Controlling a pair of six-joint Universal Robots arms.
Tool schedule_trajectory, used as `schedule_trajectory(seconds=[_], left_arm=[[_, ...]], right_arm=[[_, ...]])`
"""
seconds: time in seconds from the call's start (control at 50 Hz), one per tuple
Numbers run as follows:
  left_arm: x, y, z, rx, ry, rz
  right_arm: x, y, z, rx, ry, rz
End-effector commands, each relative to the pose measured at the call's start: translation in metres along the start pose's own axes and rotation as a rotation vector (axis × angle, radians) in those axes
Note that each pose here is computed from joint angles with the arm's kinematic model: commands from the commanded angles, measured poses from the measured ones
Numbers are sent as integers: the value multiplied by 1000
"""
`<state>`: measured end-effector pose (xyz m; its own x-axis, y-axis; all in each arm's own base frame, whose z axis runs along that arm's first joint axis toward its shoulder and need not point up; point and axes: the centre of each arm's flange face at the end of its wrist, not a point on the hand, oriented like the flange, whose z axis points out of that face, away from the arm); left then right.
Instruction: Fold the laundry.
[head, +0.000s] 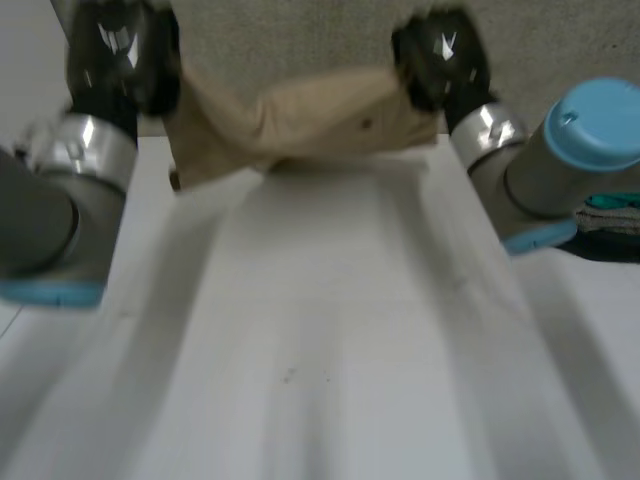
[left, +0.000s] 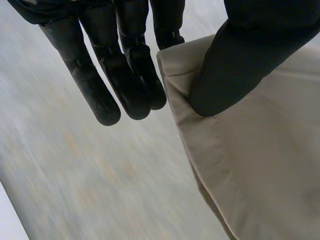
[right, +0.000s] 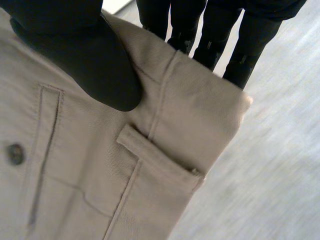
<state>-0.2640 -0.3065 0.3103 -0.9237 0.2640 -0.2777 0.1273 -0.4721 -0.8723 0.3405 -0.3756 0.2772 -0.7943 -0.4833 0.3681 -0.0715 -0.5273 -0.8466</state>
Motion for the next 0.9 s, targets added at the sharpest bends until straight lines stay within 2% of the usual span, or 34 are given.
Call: schedule_trajectory(seconds=[0.02,0.12,0.24,0.38,0.44,0.5,0.6,0.68,0.8,0.9], left_arm=[[23,64,-84,-386,66,25],[35,75,-130,-605,156,137],[36,57,-178,-812,281,250],[31,25,-213,-900,374,264],[34,21,-223,-930,421,279],[39,16,-231,-937,469,286],[41,11,-216,-883,453,282],[46,1,-175,-716,409,263],[41,31,-105,-567,342,215],[50,70,-72,-519,427,173]], right_arm=[[-33,63,-59,-347,-146,-37],[-39,73,-104,-528,-243,-111],[-41,39,-146,-649,-326,-185],[-43,-9,-196,-824,-418,-141],[-48,-14,-220,-928,-483,-127],[-50,-14,-229,-956,-516,-149],[-53,-8,-238,-964,-551,-175],[-54,-3,-236,-940,-534,-181],[-56,0,-233,-899,-512,-198],[-56,2,-231,-884,-505,-202]])
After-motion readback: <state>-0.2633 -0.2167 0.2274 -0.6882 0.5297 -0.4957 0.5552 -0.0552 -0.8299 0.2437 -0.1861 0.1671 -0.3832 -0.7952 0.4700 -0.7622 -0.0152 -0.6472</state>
